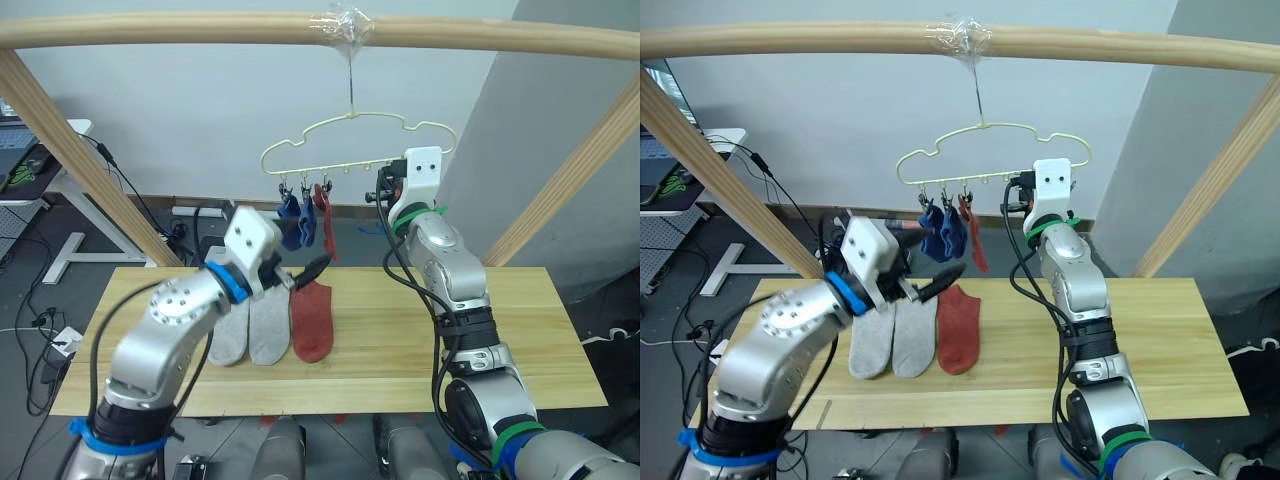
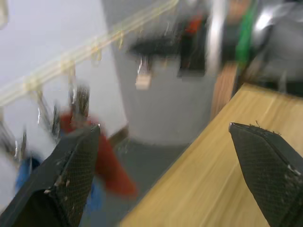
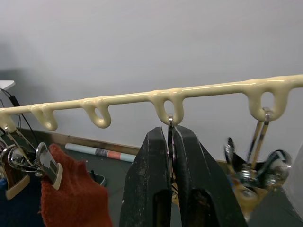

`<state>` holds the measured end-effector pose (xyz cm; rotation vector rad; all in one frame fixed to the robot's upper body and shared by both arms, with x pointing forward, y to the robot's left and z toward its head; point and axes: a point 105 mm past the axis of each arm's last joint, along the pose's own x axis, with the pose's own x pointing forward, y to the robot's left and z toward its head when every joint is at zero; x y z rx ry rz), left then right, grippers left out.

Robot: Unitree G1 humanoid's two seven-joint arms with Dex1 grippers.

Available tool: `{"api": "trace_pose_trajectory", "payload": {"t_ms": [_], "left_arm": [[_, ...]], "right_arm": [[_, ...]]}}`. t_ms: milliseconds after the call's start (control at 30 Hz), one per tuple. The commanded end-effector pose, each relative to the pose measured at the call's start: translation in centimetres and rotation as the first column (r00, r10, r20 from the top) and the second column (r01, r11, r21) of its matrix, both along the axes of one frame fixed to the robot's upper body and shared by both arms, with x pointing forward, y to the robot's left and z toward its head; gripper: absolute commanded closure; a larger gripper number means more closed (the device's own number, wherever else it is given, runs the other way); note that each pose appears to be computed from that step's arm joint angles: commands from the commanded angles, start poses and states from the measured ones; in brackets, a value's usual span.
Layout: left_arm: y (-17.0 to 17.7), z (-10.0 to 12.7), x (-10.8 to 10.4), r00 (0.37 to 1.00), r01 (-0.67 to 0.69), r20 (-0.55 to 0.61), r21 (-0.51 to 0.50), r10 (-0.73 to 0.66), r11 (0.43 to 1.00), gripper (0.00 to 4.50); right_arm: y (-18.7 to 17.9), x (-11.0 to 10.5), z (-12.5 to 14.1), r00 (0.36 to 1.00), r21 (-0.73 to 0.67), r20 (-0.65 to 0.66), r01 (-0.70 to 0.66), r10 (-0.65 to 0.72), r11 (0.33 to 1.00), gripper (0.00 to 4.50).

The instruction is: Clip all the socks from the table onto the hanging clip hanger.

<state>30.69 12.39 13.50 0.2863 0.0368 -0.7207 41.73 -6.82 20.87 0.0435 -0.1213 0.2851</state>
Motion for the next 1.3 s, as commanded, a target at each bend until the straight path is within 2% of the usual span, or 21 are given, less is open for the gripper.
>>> {"api": "trace_pose_trajectory", "payload": {"t_ms": [33, 100, 200, 367, 467, 600, 700, 900, 1000, 1300], "left_arm": [[0.3, -6.0, 0.6, 0.983, -0.128, -0.128, 0.016, 0.129, 0.992, 0.00], [-0.1, -8.2, 0.8, 0.969, -0.151, -0.193, 0.020, 0.152, 0.988, 0.00], [-0.5, -9.2, 0.9, 0.967, -0.145, -0.203, 0.042, 0.151, 0.989, 0.00], [-1.8, -11.5, 3.2, 0.944, -0.224, -0.243, 0.033, 0.226, 0.974, 0.00], [-2.2, -12.2, 4.1, 0.941, -0.225, -0.246, 0.062, 0.233, 0.972, 0.00], [-1.4, -15.2, 4.2, 0.907, -0.236, -0.315, 0.168, 0.279, 0.957, 0.00], [-0.6, -15.6, 4.3, 0.904, -0.257, -0.293, 0.212, 0.313, 0.943, 0.00], [-0.9, -16.2, 3.6, 0.896, -0.229, -0.336, 0.215, 0.292, 0.949, 0.00], [-1.5, -16.7, 2.9, 0.887, -0.213, -0.377, 0.179, 0.267, 0.961, 0.63], [-4.0, -16.9, 0.5, 0.906, -0.113, -0.393, 0.130, 0.156, 0.985, 3.28]], "right_arm": [[0.1, -0.9, 1.2, 0.999, 0.000, 0.042, -0.023, 0.023, 1.000, 4.49], [0.0, -1.0, 1.1, 0.999, 0.000, 0.035, -0.023, 0.023, 1.000, 4.49], [0.0, -1.1, 1.0, 0.999, -0.003, 0.031, -0.022, 0.022, 1.000, 4.49], [-0.4, -1.6, 0.7, 1.000, -0.006, 0.022, -0.003, 0.003, 1.000, 4.49], [-0.6, -1.7, 0.7, 1.000, -0.008, 0.017, 0.005, -0.004, 1.000, 4.49], [-0.8, -1.8, 0.8, 1.000, -0.017, 0.018, 0.011, -0.011, 1.000, 4.49], [-0.9, -1.9, 0.9, 1.000, -0.019, 0.020, 0.014, -0.014, 1.000, 4.49], [-1.3, -2.1, 0.7, 1.000, -0.021, 0.012, 0.029, -0.029, 0.999, 4.49], [-1.5, -2.2, 0.5, 1.000, -0.021, 0.003, 0.031, -0.031, 0.999, 4.50], [-1.9, -2.4, 0.3, 1.000, -0.025, -0.008, 0.029, -0.029, 0.999, 4.50]]}}
